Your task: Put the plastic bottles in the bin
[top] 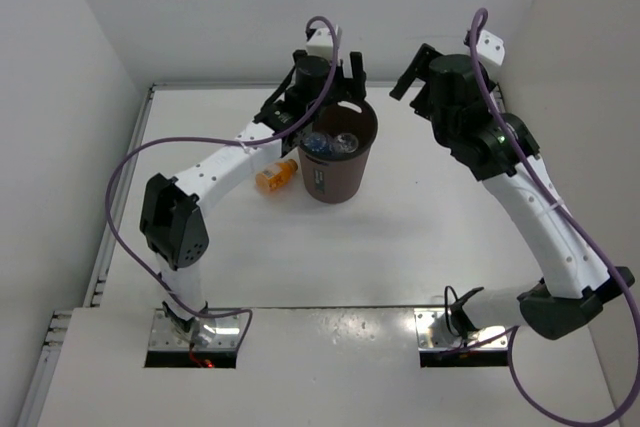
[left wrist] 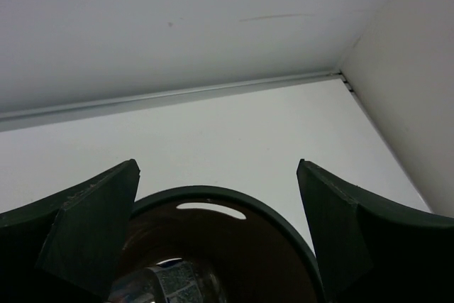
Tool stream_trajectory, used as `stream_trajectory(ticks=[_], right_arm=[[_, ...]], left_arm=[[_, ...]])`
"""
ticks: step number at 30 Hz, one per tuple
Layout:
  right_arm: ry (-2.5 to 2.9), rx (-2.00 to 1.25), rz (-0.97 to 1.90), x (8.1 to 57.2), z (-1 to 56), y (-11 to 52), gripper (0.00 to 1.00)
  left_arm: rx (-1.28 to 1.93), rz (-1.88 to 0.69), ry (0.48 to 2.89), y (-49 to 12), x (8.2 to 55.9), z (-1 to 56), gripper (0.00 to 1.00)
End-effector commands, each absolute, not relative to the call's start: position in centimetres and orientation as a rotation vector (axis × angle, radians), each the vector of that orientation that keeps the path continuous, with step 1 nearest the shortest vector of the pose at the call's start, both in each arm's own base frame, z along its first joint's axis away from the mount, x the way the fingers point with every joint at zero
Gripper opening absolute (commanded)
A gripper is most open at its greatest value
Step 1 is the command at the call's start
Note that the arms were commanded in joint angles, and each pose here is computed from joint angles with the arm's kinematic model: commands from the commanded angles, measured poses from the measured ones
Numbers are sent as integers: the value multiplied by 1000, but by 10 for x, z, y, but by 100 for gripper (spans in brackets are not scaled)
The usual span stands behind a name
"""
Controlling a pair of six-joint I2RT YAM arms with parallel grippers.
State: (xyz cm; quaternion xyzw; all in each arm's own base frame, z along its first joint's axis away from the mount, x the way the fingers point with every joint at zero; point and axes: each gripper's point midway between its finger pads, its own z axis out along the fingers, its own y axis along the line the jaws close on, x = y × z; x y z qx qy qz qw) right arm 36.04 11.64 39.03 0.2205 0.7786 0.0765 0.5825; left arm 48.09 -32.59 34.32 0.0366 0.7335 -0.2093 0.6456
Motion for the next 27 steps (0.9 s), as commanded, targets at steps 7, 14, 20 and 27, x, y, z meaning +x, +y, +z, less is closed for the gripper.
stream_trajectory(ticks=[7,14,20,27], right_arm=[[1798,541,175,365,387,114,100],[1787,551,189,367,389,115,100],[1815,532,229,369,384,125,100],[1837,547,224,370,376,124,100]], left_arm=[[-478,-107,1441,-158,513,431,100],[-854,-101,1637,-51,497,334,100],[-1272,-292,1860,-39,458,215,100],[-1699,-453,1840,-63,432,169,100]])
